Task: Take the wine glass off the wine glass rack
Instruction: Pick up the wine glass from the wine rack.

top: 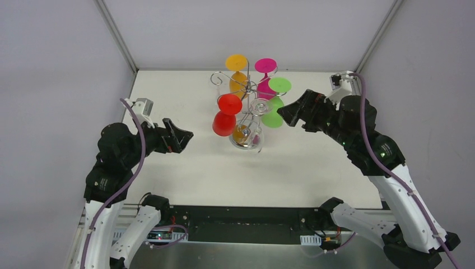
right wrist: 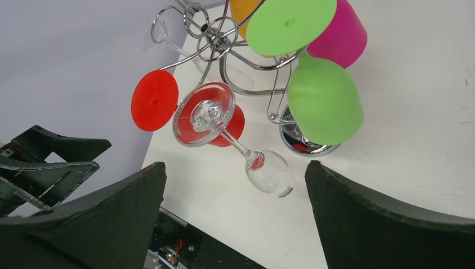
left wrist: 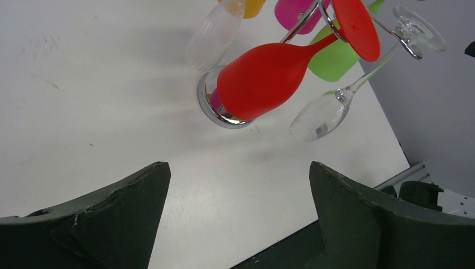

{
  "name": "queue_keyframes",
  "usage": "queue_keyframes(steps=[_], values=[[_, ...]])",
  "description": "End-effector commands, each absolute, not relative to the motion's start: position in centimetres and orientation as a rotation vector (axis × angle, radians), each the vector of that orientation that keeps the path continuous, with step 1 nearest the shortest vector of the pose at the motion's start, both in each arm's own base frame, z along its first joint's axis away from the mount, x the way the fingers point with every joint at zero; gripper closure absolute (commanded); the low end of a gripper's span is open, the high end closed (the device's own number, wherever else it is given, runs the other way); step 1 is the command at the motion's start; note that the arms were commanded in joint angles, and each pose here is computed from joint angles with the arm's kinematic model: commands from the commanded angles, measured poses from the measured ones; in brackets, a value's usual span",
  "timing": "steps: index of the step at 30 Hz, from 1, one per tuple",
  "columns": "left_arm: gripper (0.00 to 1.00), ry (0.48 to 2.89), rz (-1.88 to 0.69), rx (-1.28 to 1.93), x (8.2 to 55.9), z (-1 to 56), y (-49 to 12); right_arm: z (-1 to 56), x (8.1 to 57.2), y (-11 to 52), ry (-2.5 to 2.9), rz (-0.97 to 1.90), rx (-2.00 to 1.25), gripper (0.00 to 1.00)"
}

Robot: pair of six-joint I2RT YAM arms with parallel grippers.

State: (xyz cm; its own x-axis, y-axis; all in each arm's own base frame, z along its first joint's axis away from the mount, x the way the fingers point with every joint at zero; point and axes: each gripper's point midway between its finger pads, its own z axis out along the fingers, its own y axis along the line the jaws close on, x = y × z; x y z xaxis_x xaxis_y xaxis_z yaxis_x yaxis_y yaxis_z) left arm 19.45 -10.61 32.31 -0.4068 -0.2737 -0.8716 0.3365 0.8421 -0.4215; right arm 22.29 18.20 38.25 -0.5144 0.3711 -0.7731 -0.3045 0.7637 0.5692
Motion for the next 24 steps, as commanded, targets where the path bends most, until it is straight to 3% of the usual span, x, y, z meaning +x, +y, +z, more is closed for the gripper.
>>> queue_keyframes(steps=[1,14,24], values=[[0.01,1.912,-0.697,0.069,18.8,34.0,-11.0,38.3,21.5,19.2,1.964,0.922,0.061,0.01],[0.00,2.058,-0.752,0.088,20.7,35.7,-12.7,37.3,23.5,21.4,2.016,1.068,0.292,0.08],[0.00,2.133,-0.638,0.098,21.9,33.5,-14.0,36.8,25.2,22.3,1.976,1.187,0.459,0.28]])
